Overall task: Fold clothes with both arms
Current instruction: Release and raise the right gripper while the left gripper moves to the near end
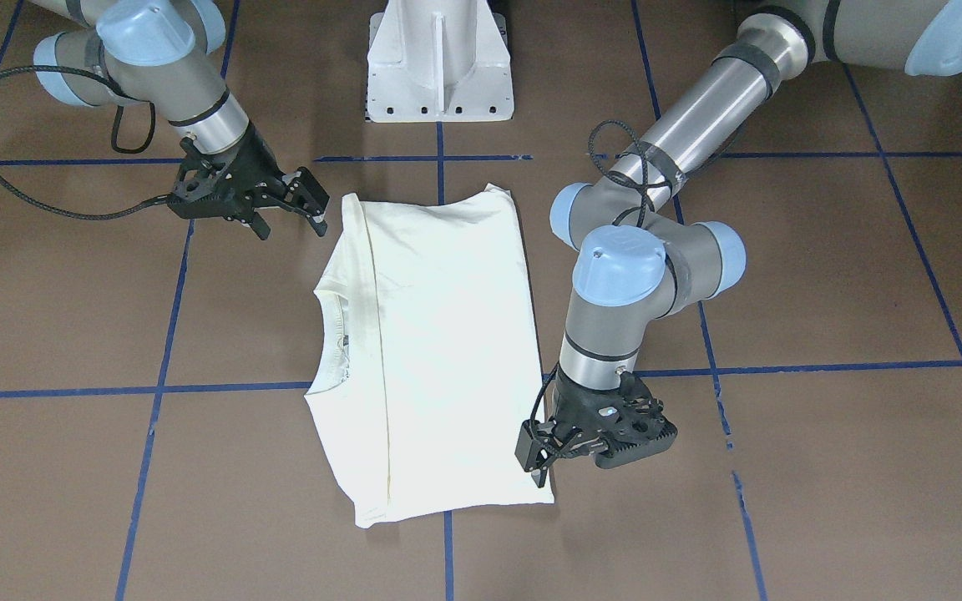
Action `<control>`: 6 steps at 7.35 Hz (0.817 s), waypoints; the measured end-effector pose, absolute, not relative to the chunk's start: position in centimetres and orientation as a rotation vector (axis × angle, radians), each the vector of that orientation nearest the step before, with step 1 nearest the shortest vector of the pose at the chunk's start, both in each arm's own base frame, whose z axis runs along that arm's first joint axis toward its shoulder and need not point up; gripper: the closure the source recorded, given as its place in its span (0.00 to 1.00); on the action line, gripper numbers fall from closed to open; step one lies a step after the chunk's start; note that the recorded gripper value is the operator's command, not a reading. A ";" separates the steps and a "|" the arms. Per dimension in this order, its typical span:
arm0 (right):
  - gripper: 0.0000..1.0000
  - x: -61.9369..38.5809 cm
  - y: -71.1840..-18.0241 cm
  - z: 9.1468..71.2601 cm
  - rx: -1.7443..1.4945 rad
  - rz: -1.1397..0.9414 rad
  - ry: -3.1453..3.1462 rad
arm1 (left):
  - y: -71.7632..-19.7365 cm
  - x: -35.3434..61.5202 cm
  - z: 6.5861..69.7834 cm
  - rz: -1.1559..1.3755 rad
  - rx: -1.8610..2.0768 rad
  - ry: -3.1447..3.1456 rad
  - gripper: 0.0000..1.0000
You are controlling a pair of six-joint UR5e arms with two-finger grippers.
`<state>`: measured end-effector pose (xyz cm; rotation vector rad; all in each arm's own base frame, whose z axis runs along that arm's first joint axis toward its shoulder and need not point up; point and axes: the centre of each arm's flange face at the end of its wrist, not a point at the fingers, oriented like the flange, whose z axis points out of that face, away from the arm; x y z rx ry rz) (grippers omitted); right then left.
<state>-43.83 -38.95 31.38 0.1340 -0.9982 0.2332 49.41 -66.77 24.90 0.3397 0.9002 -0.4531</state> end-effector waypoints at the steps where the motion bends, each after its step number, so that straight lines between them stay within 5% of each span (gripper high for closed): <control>1: 0.00 -46.3 -39.1 29.7 0.155 0.188 -0.916 | -64.4 47.2 23.3 -0.421 0.334 0.899 0.00; 6: 0.00 -56.1 -36.8 28.2 0.116 -0.031 -0.665 | -55.8 41.8 20.7 -0.339 0.280 0.962 0.00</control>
